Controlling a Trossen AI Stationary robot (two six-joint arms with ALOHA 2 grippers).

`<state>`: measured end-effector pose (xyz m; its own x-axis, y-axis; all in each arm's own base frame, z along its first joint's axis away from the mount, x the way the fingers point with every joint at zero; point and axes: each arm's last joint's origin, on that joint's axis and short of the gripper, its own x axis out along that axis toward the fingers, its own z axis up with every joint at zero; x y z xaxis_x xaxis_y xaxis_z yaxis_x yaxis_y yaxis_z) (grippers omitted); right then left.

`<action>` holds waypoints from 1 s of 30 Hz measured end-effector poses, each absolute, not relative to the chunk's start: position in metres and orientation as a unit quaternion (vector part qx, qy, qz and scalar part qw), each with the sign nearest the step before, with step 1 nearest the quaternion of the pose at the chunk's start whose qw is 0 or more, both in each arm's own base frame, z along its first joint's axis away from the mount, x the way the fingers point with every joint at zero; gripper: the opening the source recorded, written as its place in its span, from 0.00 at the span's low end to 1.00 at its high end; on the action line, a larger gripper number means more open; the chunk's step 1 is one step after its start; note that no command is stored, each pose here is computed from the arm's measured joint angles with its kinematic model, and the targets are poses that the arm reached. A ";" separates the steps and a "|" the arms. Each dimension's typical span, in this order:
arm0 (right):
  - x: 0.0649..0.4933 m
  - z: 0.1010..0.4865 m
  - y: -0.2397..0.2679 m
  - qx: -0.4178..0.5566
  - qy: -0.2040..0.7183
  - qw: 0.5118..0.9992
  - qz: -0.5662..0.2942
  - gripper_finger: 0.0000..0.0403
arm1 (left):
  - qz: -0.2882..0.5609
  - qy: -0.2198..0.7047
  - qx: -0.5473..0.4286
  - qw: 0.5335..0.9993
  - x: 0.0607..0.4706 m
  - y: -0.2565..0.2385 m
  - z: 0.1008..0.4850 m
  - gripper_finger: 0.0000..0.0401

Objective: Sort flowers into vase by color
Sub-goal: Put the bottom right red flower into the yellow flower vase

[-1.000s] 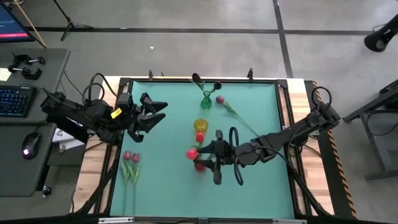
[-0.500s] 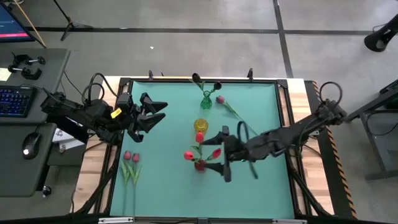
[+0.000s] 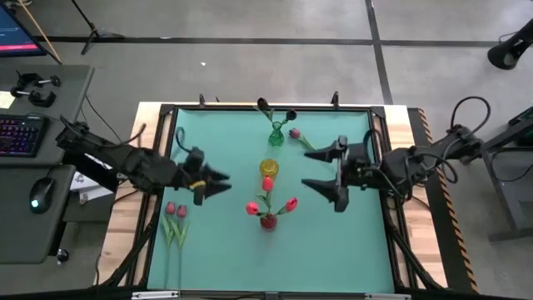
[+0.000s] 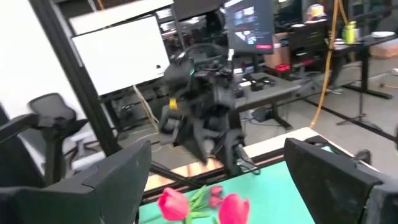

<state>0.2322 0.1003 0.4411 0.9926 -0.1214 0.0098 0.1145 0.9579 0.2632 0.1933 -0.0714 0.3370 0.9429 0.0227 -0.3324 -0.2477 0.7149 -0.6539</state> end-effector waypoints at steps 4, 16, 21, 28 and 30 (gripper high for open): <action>0.230 0.439 0.099 0.128 0.002 0.990 -0.066 0.88 | 0.120 0.293 -0.445 0.838 0.185 -0.087 0.306 0.56; 0.229 0.420 0.094 0.133 0.083 0.983 -0.093 0.88 | 0.295 0.604 -0.472 0.571 0.147 -0.173 0.228 0.56; 0.229 0.419 0.093 0.127 0.087 0.982 -0.106 0.88 | 0.379 0.588 -0.483 0.527 0.137 -0.198 0.205 0.56; 0.229 0.418 0.093 0.125 0.089 0.982 -0.106 0.88 | 0.430 0.579 -0.457 0.520 0.141 -0.208 0.180 0.56; 0.229 0.418 0.093 0.125 0.089 0.982 -0.106 0.88 | 0.442 0.574 -0.453 0.520 0.144 -0.208 0.173 0.56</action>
<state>0.2285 0.0934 0.4184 0.9619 -0.1858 -0.2007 0.2301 0.9463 0.2270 0.1445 -0.2081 0.1735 -0.0502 -0.0608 -0.9969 -0.9791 0.2000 0.0371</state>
